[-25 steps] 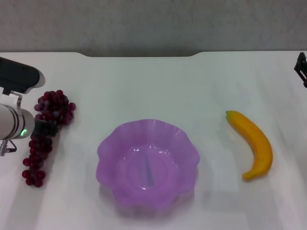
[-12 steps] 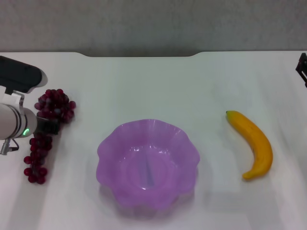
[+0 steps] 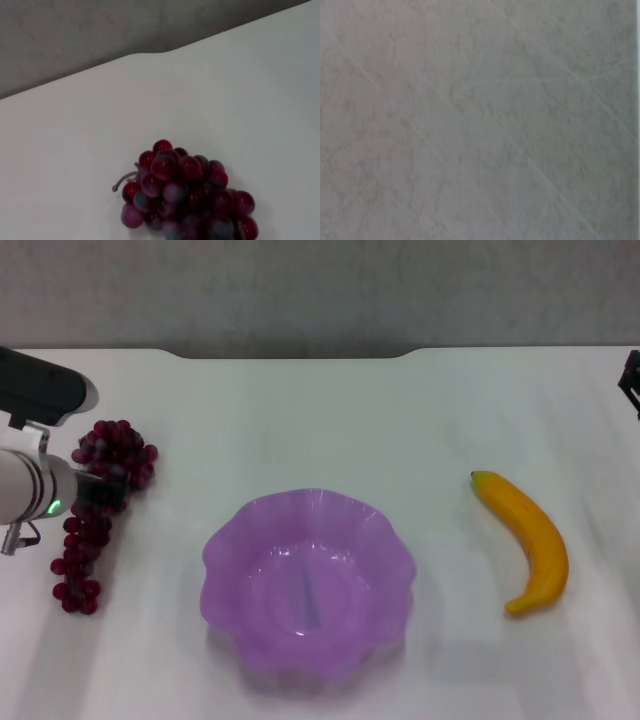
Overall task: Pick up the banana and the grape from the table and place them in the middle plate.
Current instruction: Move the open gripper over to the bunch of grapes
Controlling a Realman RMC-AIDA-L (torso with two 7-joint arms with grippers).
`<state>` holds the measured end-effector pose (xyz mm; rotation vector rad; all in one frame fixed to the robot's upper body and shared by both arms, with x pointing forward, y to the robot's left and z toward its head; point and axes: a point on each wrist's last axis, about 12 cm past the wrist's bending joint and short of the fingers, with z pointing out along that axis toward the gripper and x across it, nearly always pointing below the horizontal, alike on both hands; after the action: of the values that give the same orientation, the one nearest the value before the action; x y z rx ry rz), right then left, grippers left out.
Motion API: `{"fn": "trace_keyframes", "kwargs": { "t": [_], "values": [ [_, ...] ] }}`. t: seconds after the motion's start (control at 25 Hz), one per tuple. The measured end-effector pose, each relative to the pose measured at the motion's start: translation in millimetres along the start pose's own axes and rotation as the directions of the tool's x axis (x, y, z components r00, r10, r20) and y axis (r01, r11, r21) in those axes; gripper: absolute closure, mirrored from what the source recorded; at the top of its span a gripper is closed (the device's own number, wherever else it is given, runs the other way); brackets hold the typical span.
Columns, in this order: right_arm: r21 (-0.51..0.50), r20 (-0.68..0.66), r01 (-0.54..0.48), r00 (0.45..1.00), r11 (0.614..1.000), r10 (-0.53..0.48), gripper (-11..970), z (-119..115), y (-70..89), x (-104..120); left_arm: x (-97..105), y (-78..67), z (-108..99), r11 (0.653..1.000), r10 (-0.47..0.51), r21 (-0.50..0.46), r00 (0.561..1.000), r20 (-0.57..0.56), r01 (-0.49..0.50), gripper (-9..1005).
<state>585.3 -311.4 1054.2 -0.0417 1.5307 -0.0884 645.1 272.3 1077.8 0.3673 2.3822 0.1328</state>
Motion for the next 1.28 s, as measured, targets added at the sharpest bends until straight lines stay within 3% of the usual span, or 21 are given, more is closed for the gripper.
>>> {"fn": "trace_keyframes", "kwargs": {
  "t": [0.52,1.04,1.28],
  "values": [
    [0.001,0.001,-0.001,1.0,1.0,0.001,71,-0.6,0.1,-0.1,3.5,1.6,0.3,1.0,-0.011,-0.005,1.0,0.001,0.011,967],
    [0.008,-0.005,0.003,1.0,1.0,-0.003,72,-2.0,-2.1,1.6,-2.7,-4.7,-1.7,1.0,-0.008,0.003,1.0,0.025,0.008,957],
    [0.007,-0.004,0.003,1.0,1.0,-0.003,72,-2.0,-1.8,1.4,-4.9,-4.9,-3.6,0.999,-0.039,0.0,0.998,0.038,0.039,838]
  ]
}}
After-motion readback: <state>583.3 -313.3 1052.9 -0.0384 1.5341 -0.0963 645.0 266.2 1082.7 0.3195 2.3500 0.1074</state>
